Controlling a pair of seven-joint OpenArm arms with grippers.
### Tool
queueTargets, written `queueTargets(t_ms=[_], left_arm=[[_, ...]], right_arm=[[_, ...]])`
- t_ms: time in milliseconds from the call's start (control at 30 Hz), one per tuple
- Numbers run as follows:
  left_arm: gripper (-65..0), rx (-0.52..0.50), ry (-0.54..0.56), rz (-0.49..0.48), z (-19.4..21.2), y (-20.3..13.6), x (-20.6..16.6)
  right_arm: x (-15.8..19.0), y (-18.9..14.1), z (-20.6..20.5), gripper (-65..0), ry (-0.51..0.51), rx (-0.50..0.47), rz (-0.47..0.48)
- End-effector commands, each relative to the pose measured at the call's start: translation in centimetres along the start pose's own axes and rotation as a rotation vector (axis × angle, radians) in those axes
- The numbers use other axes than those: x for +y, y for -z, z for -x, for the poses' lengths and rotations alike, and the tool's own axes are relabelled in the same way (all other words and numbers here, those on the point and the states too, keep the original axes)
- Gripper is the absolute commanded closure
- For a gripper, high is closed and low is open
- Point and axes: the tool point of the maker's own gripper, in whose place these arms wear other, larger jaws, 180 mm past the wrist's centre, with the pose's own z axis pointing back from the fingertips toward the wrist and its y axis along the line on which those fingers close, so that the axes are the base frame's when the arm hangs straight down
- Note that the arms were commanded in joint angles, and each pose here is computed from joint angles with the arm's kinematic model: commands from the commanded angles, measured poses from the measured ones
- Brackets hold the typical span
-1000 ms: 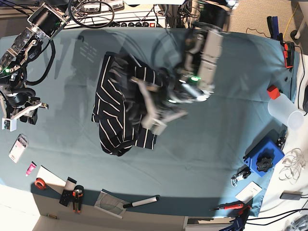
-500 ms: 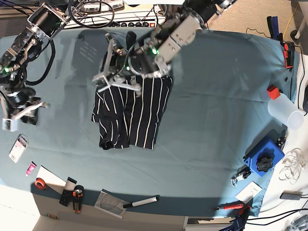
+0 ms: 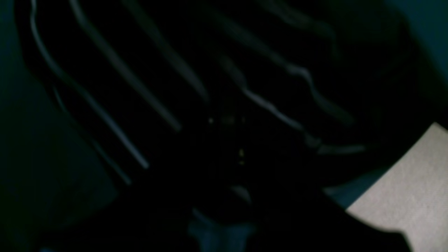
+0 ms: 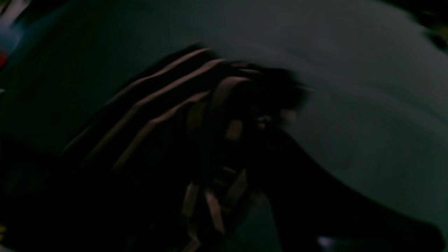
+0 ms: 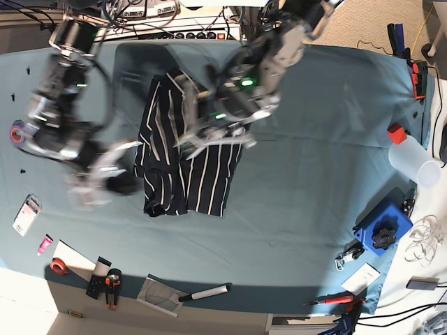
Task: Layout the t-shirt on the table in an organized manner, then fold the t-shirt properly
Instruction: 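Grasp the folded shirt's edge with the right gripper and tuck it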
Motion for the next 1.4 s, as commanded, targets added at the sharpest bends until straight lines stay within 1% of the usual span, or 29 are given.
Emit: queueTargets(t_ms=[0,100,167,233,300,400,467,500,600,667,767,933,1100,1233,1300,1367], left_arm=[[0.0,-0.032,-0.02,-0.021,-0.8,-0.4,1.0],[0.0,-0.008,-0.075,-0.059,0.7,-0.6,3.2],[0.0,-0.017,-0.1,-0.033,0.9,-0.8,3.5],[0.0,-0.037,-0.116,0.016,0.7,-0.9,3.1],[0.0,-0.051,-0.123,0.053,0.4,-0.9,2.6],[0.0,-0.053,-0.124,0.06,0.3,-0.9,2.4],[0.0,-0.053,-0.124,0.058,0.3,-0.9,2.4],[0.0,-0.053,-0.124,0.058,0.3,-0.9,2.5],[0.0,-0.053,-0.124,0.057,0.3,-0.9,2.5],[0.0,-0.053,-0.124,0.057,0.3,-0.9,2.5],[0.0,-0.053,-0.124,0.057,0.3,-0.9,2.5],[0.0,-0.053,-0.124,0.057,0.3,-0.9,2.5],[0.0,-0.053,-0.124,0.057,0.3,-0.9,2.5],[0.0,-0.053,-0.124,0.057,0.3,-0.9,2.5],[0.0,-0.054,-0.124,0.058,0.3,-0.9,2.5],[0.0,-0.053,-0.124,0.057,0.3,-0.9,2.5]], right_arm=[[0.8,0.1,-2.2,-16.4,-0.037,-0.073,-0.029],[3.6,1.7,-2.2,-16.4,-0.064,-0.071,-0.114],[5.0,2.8,-1.3,-16.4,-0.075,-0.03,-0.148],[5.7,4.3,0.6,-16.4,-0.063,0.026,-0.174],[5.6,5.8,3.6,-16.4,-0.032,0.103,-0.183],[4.7,6.9,8.6,-16.4,0.034,0.241,-0.172],[4.4,6.5,10.5,-16.4,0.076,0.313,-0.178],[4.4,6.2,10.7,-16.4,0.1,0.325,-0.192],[4.5,5.0,9.6,-16.3,0.169,0.301,-0.234],[4.1,4.2,9.6,-16.3,0.172,0.329,-0.229],[3.4,2.9,11.4,-16.3,0.184,0.409,-0.203],[2.2,0.5,13.2,-16.3,0.255,0.402,-0.133],[1.2,-2.6,13.7,-16.3,0.264,0.374,-0.042],[1.5,-3.5,15.0,-16.3,0.285,0.395,-0.033],[1.9,-3.3,14.5,-16.3,0.3,0.358,-0.049],[2.4,-3.1,12.5,-16.3,0.339,0.252,-0.1]])
